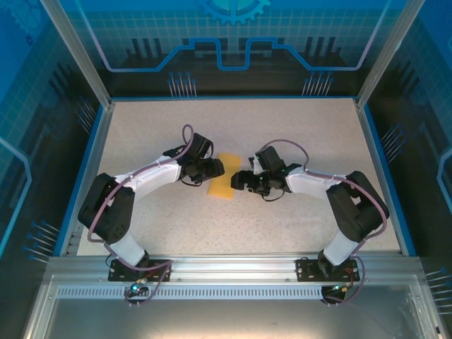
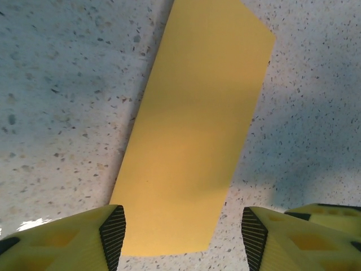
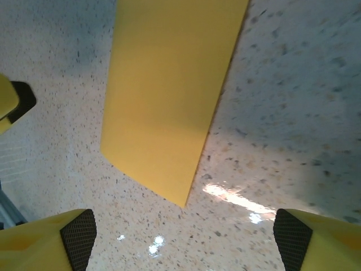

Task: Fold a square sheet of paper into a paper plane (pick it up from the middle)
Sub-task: Turn over the paper at the center of the table.

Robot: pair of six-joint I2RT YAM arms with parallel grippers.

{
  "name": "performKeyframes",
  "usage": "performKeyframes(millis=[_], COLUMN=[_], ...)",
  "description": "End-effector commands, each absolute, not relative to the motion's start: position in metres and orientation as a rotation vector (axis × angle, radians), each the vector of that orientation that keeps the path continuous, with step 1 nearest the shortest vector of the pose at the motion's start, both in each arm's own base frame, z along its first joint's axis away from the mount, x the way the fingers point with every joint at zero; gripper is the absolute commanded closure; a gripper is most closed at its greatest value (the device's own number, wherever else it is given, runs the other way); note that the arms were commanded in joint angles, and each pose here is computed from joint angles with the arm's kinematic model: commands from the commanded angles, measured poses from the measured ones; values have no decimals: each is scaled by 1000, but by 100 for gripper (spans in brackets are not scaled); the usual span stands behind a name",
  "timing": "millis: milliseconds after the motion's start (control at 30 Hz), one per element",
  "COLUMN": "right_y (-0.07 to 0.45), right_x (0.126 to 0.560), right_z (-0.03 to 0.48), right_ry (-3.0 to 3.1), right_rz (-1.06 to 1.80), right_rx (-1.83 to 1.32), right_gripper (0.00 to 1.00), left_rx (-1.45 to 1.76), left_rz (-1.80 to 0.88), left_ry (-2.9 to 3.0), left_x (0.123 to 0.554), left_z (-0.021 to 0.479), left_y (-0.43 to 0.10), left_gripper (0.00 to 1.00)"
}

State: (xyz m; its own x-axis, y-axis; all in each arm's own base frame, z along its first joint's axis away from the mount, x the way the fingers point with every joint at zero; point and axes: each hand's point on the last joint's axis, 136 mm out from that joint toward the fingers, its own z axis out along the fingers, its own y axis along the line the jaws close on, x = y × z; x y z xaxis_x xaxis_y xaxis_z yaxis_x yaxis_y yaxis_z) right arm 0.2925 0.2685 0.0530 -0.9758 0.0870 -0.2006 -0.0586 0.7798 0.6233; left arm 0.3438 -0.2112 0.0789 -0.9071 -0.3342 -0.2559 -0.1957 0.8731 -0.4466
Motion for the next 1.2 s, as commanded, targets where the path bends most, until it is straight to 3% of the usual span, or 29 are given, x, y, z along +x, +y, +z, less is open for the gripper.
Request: performKeyframes(millis=[0, 333, 567, 767, 1000, 1167], right_y=[285, 270, 262, 252, 243, 243], right_x=[295, 298, 301, 303, 302, 304], right_z=[64, 63, 63, 65, 65, 68], right_ry=[2733, 2736, 2737, 2732, 2733, 2724], right_rz=[1060, 935, 893, 853, 862, 895], right_rx=[42, 58, 75, 89, 116, 136], right_gripper=[16, 16, 16, 17, 18, 18], left_rx=[-493, -534, -476, -407, -250, -260], left_rz=[-643, -569, -564, -631, -955, -826], left_ry=[2747, 2860, 2920, 2946, 2909, 2911], left_x=[341, 315, 300, 292, 287, 291], left_z=[59, 26, 18, 21, 42, 43], left_y=[-211, -205, -216, -232, -273, -259], left_gripper=[37, 34, 40, 41, 43, 43])
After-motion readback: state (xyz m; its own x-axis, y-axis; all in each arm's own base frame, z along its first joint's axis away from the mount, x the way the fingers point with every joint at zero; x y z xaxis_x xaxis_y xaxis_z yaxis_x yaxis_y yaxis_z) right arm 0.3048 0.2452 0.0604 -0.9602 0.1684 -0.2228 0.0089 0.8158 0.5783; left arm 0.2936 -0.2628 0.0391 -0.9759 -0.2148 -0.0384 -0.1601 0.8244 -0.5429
